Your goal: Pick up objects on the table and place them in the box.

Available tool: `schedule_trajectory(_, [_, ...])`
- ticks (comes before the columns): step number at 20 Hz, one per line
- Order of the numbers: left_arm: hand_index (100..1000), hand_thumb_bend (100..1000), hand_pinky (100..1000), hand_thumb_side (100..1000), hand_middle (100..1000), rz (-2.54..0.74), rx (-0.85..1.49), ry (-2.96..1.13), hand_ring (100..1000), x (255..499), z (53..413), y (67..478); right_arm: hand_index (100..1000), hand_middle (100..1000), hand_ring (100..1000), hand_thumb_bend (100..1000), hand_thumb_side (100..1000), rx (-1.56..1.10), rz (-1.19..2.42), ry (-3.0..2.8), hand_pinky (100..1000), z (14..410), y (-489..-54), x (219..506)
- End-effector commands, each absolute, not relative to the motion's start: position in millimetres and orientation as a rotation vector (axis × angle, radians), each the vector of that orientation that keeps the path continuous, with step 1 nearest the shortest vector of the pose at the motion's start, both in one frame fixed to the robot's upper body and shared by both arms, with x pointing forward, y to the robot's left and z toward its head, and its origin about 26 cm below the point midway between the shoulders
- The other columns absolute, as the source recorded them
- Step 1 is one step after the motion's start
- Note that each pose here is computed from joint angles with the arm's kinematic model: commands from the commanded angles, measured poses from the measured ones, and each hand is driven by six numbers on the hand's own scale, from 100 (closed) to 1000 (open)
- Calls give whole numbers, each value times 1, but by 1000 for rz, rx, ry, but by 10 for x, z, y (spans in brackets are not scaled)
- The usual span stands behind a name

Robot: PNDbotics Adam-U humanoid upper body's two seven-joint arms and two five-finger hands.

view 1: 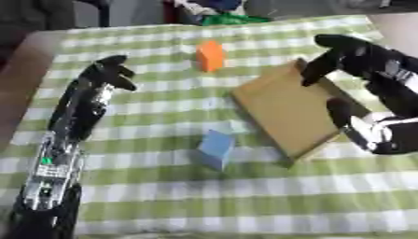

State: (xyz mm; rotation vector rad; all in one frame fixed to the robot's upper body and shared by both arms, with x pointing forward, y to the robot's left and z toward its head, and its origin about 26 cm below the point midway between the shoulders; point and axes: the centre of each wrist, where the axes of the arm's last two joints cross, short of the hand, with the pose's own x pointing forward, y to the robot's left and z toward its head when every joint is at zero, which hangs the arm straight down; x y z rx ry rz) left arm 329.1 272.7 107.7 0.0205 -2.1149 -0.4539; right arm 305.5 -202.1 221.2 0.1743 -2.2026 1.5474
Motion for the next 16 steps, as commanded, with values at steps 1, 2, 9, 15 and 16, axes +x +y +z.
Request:
schedule_trajectory(1, [839, 129, 688, 713, 608, -480, 47, -2140, 567, 3290, 1187, 2770, 1000, 757, 737, 100, 373, 135, 1731, -2159, 866, 2301, -1994, 3037])
schedule_trajectory(2, [839, 129, 688, 713, 608, -482, 44, -2140, 567, 3291, 1189, 2765, 1000, 757, 737, 100, 373, 130, 1781, -2147, 866, 2311, -1968, 3044])
schedule_trajectory(9, [839, 130, 687, 716, 607, -490, 30, -2135, 565, 3293, 1184, 2741, 1000, 810, 790, 100, 316, 87, 2099, -2066, 869, 2321, -1809, 3102])
schedule_trajectory(15, [839, 131, 688, 718, 608, -501, 22, -2132, 565, 3295, 1179, 2729, 1000, 860, 830, 100, 302, 13, 2320, -1987, 875, 2334, -1736, 3186])
schedule_trajectory(16, [839, 131, 688, 718, 608, -504, 20, -2130, 565, 3295, 1176, 2726, 1000, 872, 838, 100, 297, -1, 2348, -1976, 878, 2349, -1731, 3201])
